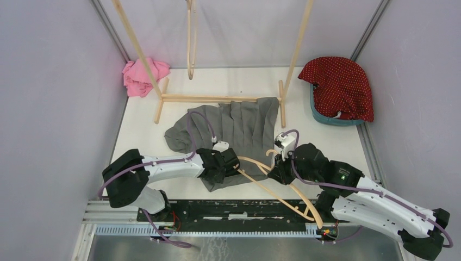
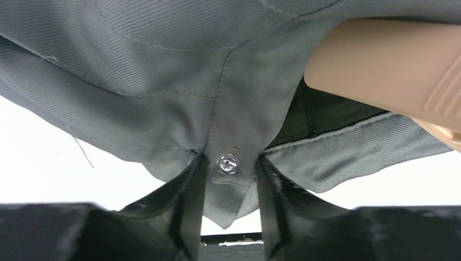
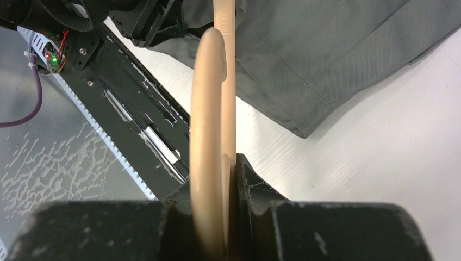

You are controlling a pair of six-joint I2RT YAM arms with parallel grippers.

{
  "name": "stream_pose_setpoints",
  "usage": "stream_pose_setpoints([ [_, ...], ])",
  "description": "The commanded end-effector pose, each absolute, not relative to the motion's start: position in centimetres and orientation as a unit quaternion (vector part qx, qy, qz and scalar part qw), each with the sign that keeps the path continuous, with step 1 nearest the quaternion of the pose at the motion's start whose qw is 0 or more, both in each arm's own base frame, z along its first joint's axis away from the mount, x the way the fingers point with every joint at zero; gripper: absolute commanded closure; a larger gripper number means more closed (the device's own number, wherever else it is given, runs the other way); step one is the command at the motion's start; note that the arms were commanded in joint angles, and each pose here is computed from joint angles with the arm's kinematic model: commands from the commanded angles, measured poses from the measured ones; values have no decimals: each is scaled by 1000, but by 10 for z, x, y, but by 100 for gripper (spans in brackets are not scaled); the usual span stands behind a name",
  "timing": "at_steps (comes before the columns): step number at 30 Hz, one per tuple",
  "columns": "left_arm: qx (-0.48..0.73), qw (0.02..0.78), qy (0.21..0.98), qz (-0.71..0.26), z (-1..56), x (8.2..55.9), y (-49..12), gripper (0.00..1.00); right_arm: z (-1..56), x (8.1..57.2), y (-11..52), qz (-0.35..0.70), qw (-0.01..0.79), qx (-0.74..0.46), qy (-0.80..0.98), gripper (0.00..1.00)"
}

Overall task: Place the skirt on the hanger
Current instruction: Hang the skirt on the hanger.

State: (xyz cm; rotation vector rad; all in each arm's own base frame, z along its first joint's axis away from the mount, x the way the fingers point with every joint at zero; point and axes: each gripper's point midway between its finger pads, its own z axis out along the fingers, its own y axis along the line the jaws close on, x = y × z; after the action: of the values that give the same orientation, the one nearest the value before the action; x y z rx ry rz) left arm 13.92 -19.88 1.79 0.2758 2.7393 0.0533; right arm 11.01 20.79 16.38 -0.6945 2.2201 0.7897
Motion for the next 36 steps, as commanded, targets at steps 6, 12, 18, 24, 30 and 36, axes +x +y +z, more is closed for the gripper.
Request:
stream_pose_setpoints([
  [6,69,232,970,-8,36,152,-212,72,176,109,210,317,348,-271,840,99],
  [12,70,236,969,-20,50,152,-215,75,178,107,209,319,344,-272,840,99],
  [18,63,259,964,-16,61,158,-209,84,173,103,211,325,332,-274,842,99],
  [24,58,277,959,-21,73,168,-215,97,172,98,214,336,320,-283,840,99],
  [30,64,289,954,-44,97,185,-233,97,176,90,222,352,303,-310,829,99],
  [36,78,296,950,-65,121,197,-254,97,180,93,230,352,305,-323,824,99],
])
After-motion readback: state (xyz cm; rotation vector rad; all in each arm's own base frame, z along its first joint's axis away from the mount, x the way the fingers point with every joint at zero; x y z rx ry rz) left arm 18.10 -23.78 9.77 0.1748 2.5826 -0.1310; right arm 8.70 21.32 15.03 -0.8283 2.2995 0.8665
